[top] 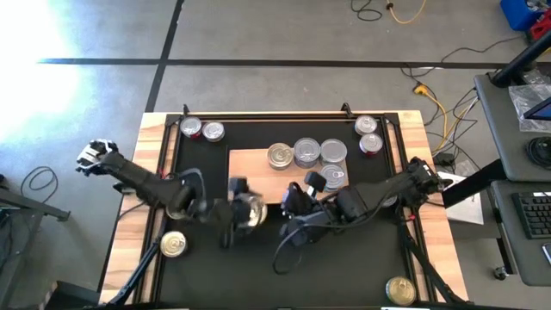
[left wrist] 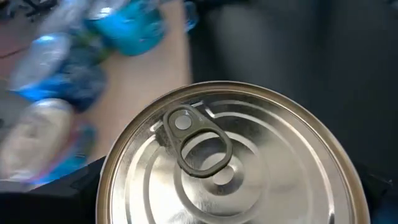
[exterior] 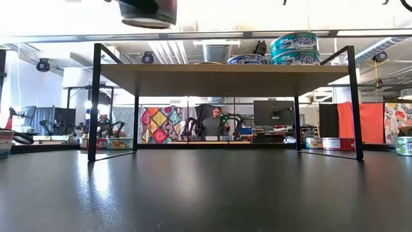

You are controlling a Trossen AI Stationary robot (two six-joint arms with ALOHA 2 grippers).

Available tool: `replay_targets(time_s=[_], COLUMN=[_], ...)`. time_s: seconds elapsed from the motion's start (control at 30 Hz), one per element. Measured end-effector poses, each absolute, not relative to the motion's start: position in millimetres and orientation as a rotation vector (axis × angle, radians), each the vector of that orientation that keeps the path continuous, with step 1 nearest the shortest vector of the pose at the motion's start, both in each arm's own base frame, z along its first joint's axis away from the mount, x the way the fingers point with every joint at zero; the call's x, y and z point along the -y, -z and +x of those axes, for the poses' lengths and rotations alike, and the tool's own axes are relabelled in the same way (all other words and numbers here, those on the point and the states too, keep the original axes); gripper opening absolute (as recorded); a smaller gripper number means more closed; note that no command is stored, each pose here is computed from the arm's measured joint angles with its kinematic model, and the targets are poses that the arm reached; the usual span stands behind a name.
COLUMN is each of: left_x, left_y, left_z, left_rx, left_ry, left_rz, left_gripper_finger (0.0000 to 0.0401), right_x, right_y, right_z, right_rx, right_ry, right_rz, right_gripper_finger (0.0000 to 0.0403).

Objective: Stack canned seafood by type on shelf
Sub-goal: Stack the blue pink tuna can on top of the blue pink tuna can on the shelf

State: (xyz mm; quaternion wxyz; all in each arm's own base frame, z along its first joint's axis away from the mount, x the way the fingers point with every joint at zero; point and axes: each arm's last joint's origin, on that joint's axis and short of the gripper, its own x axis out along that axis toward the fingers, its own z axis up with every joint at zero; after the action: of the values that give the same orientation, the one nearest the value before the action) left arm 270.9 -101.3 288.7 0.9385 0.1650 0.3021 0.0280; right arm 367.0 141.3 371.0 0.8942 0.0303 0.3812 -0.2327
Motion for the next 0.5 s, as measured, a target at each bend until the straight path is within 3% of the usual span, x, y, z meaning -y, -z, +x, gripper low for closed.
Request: replay_targets(time_s=[0.13, 0.27, 0.37, 0.5], left_x=[65, 26, -6, -44], left_y=[-328, -362, -372, -376], left_z=[285, 299, 303, 302], left_rx=[-0.578, -0.491, -0.468, -0.443], left_ry=[-0.073, 0.031, 0.049, -0.059], left_rz=[0.357, 0.171, 0.078, 0.04], left_gripper_finger=[0.0371, 0.037, 0.037, 0.037], right_x=[-131, -126, -119, -102], right_y=[-367, -371, -385, -413], right_z=[362, 353, 342, 324], right_rx=[-0.883, -0.913, -0.905, -0.851], right_ry=[0.517, 0.534, 0.495, 0.456], right_rz=[0.083, 0.014, -0.054, -0.145], right_gripper_finger=[0.0013, 0.0013, 0.0013, 0.0013])
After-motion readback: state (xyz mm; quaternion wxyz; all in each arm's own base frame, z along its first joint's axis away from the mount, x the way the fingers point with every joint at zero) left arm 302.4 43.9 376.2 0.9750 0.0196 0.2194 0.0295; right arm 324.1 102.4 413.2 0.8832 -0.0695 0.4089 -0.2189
